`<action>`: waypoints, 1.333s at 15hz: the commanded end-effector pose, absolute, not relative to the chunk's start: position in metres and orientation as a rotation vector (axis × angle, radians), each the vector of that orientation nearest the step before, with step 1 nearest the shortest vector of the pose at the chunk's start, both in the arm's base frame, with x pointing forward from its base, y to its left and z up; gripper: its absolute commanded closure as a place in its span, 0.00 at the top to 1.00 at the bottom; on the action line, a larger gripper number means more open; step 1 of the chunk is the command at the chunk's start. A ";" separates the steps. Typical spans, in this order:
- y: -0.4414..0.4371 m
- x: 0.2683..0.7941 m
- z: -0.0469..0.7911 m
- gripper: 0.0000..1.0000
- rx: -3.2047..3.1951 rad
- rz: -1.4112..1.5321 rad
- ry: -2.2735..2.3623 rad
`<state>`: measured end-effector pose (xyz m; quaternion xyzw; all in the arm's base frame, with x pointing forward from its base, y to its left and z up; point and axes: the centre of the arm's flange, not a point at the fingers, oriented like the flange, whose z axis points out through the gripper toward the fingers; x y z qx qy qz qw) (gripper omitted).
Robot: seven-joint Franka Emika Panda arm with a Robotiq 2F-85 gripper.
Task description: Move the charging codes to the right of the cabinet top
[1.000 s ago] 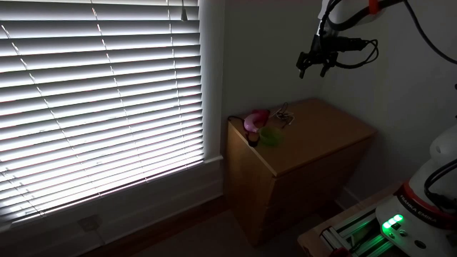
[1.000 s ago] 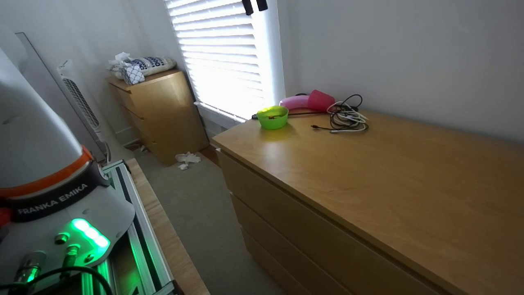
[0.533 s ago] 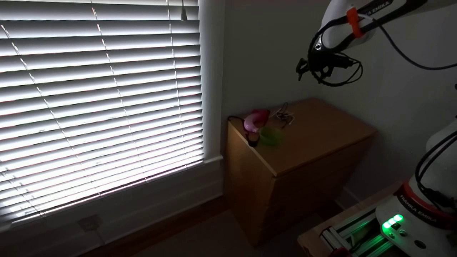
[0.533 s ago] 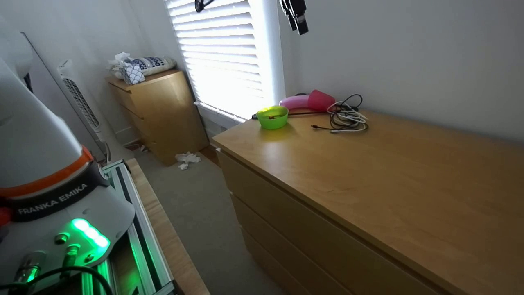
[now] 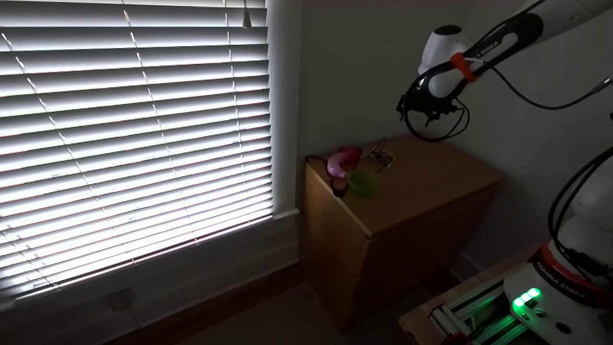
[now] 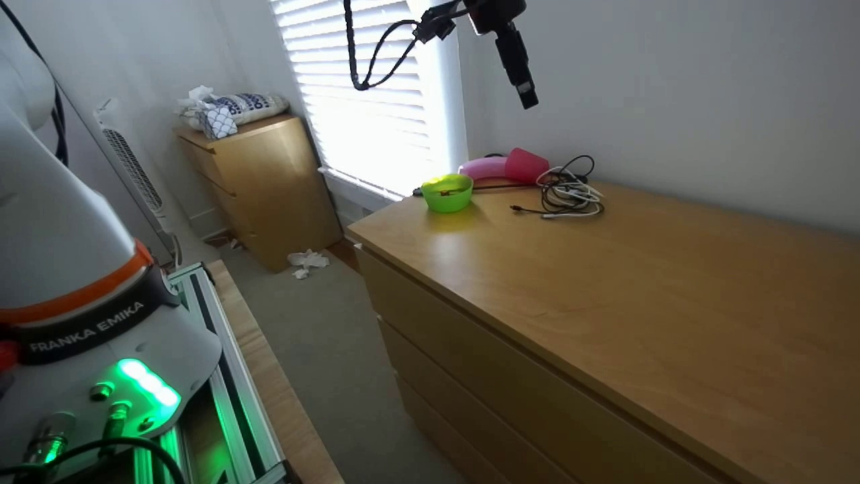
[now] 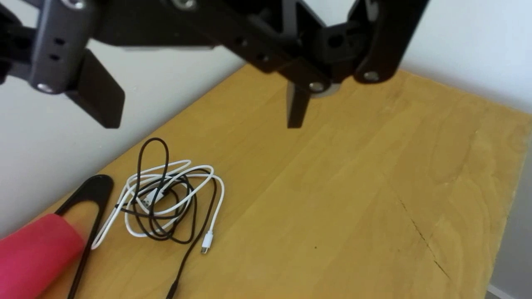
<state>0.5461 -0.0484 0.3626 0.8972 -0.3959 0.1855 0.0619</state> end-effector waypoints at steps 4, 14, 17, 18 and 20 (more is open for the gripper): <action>-0.045 0.546 0.370 1.00 2.717 0.580 -1.190; -0.035 0.584 0.280 1.00 2.789 0.349 -1.414; -0.033 0.605 0.253 1.00 2.813 0.368 -1.461; -0.033 0.613 0.247 0.99 2.818 0.379 -1.479; -0.034 0.628 0.236 0.83 2.838 0.407 -1.498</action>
